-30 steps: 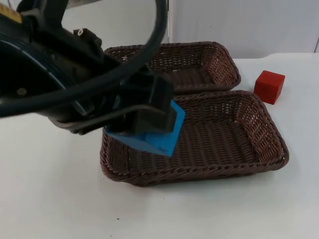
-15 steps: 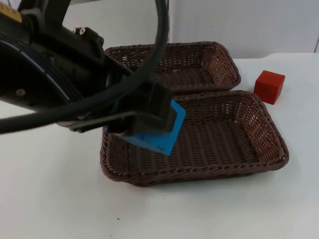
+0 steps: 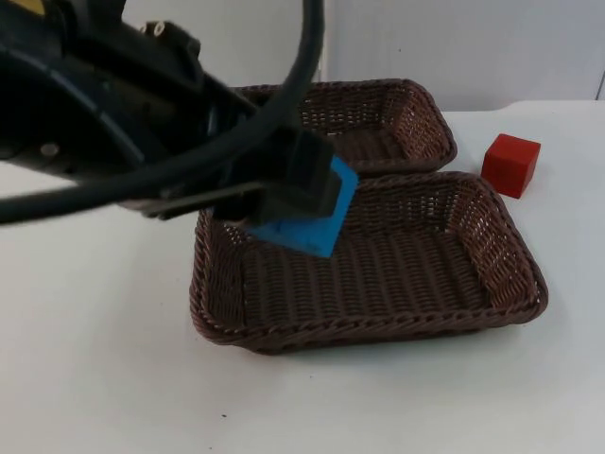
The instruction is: Pick up one cube with the left hand and place it into the upper basket. Pick up one cube with the right hand and place it into the lower basket.
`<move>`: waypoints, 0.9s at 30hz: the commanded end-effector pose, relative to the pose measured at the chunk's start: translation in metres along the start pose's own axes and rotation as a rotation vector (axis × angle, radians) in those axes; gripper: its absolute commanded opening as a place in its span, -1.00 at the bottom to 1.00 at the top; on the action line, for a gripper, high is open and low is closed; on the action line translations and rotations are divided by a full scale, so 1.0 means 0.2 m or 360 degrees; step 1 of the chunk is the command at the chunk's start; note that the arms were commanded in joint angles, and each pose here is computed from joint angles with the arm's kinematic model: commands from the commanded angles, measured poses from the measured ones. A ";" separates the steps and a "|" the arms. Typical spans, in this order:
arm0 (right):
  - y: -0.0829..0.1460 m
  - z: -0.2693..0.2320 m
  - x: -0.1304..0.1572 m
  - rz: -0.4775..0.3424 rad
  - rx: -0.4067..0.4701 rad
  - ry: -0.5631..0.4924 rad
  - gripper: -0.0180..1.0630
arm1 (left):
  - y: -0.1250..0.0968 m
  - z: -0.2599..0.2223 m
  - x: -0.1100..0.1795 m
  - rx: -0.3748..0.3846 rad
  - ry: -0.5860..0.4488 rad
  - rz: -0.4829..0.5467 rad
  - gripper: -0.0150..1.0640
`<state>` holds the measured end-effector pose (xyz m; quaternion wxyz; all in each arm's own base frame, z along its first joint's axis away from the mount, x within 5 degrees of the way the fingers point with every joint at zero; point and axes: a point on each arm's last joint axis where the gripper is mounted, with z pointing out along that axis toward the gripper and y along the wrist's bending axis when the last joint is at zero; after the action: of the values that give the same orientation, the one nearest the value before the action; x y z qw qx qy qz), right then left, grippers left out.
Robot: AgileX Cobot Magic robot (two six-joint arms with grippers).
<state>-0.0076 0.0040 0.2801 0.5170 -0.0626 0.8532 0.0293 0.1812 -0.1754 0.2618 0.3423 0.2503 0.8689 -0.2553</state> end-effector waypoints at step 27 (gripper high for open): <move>0.00 0.00 0.00 -0.0003 0.0014 -0.0009 0.98 | 0.35 0.30 -0.29 -0.0248 0.0045 -0.0086 -0.98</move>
<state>-0.0076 0.0040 0.2801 0.5170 -0.0626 0.8532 0.0293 0.2860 -0.1773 0.2446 0.3375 0.2064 0.8984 -0.1906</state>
